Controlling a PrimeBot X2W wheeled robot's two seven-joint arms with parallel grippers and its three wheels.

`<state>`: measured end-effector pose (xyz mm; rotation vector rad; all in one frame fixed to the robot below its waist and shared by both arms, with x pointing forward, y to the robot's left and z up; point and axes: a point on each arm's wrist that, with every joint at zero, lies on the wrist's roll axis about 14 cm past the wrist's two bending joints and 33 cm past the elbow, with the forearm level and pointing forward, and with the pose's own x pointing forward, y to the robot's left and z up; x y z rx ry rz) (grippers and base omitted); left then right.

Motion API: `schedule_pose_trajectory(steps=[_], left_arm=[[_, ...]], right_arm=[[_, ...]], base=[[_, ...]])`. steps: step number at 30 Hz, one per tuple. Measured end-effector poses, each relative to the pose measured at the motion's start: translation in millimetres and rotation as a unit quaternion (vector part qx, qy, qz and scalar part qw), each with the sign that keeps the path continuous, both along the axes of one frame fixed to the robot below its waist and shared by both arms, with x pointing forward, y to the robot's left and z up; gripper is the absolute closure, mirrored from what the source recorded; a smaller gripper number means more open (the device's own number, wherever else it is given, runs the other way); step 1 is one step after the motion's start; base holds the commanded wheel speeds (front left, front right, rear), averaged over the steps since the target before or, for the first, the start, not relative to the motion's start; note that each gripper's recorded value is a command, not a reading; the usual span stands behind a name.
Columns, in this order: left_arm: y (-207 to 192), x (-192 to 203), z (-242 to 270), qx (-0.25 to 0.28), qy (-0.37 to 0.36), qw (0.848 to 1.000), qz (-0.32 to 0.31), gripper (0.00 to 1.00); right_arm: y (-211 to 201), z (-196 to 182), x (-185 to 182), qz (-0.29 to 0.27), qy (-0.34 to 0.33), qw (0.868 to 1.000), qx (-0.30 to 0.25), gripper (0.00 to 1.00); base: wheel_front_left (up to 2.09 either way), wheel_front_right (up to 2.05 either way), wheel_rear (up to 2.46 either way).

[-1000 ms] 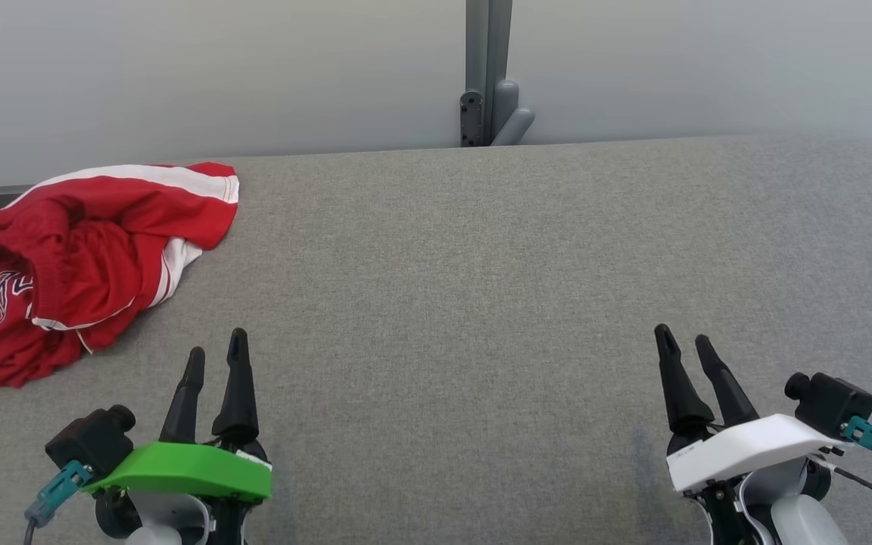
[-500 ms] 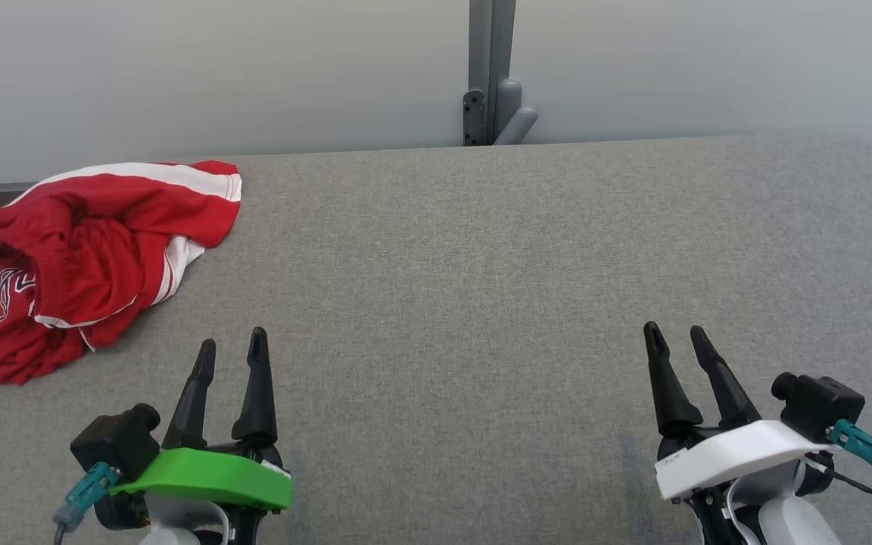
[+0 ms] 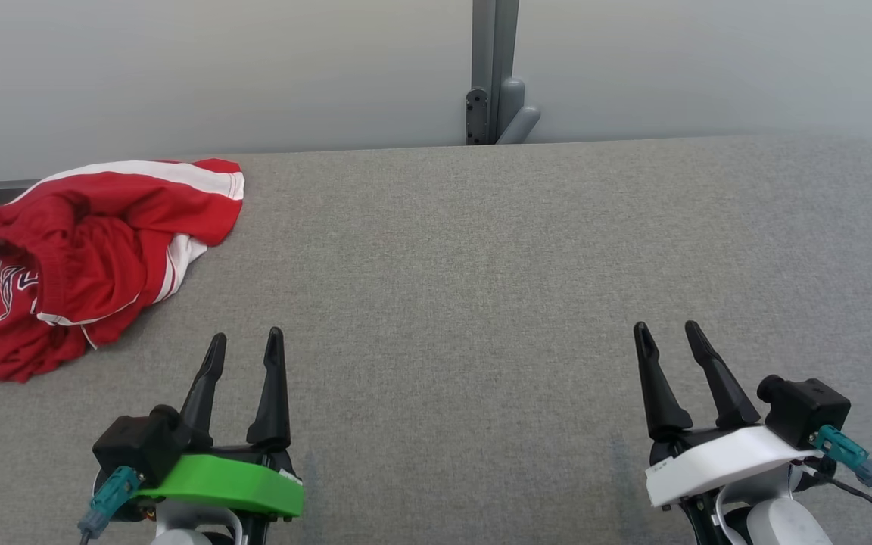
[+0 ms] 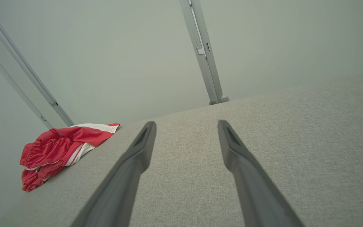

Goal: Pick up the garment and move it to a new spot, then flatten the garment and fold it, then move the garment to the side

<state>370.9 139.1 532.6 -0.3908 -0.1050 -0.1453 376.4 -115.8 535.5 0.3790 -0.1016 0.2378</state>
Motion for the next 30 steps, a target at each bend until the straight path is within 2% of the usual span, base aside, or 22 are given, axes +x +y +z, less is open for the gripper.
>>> schedule_pose_trajectory(steps=[30], left_arm=[[-6.1, -2.9, 6.7, 0.114, -0.038, 0.993, 0.007, 0.0]], right_arm=[[-3.1, 4.4, -1.3, -0.011, -0.046, 0.992, -0.116, 0.0]], base=[[0.0, 0.0, 0.0]])
